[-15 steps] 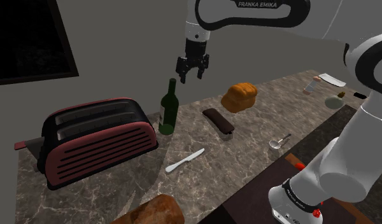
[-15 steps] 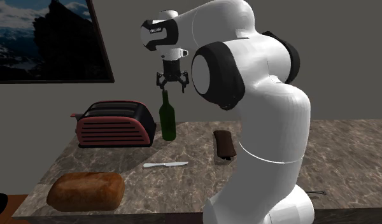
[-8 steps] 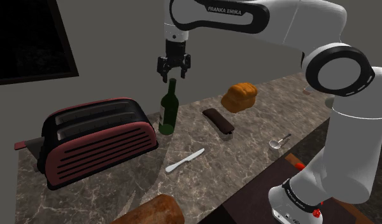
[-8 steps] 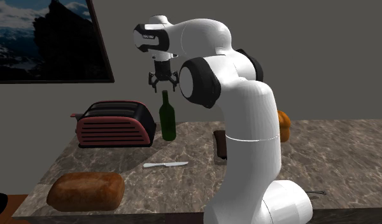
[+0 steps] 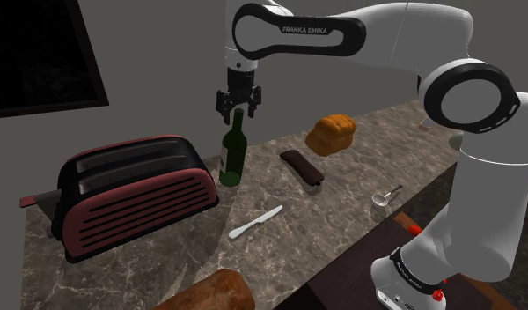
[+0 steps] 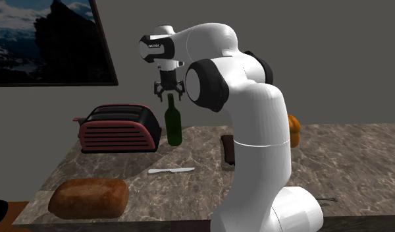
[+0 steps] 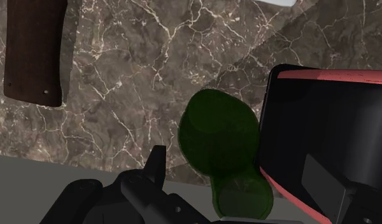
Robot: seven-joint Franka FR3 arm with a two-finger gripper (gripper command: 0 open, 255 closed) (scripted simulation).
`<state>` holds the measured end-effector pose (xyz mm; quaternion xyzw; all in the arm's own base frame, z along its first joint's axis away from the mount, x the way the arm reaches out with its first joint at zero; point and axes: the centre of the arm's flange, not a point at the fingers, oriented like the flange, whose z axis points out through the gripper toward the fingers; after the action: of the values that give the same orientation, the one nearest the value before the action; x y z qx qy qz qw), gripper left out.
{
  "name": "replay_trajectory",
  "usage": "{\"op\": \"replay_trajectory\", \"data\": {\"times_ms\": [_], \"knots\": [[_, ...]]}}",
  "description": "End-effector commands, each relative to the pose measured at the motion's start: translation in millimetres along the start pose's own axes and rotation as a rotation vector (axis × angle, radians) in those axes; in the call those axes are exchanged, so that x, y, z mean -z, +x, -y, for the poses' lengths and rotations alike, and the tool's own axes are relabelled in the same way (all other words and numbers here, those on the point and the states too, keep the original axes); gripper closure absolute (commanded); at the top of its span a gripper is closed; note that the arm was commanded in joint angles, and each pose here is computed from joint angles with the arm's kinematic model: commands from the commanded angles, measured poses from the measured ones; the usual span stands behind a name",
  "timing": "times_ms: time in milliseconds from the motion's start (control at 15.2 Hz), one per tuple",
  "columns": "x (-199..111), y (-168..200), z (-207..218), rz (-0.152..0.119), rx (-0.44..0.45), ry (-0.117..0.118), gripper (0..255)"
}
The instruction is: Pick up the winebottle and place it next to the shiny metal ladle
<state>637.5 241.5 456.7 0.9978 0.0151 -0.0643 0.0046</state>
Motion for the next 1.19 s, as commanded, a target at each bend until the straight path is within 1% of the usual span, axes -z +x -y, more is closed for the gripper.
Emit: {"op": "replay_trajectory", "data": {"times_ms": [0,264,330,924,1122], "knots": [[-1,0,-1,0.000,0.000,0.000,0],[-1,0,-1,0.000,0.000,0.000,0],[-1,0,-1,0.000,0.000,0.000,255],[-1,0,-1,0.000,0.000,0.000,255],[14,-2,-1,0.000,0.000,0.000,255]]}}
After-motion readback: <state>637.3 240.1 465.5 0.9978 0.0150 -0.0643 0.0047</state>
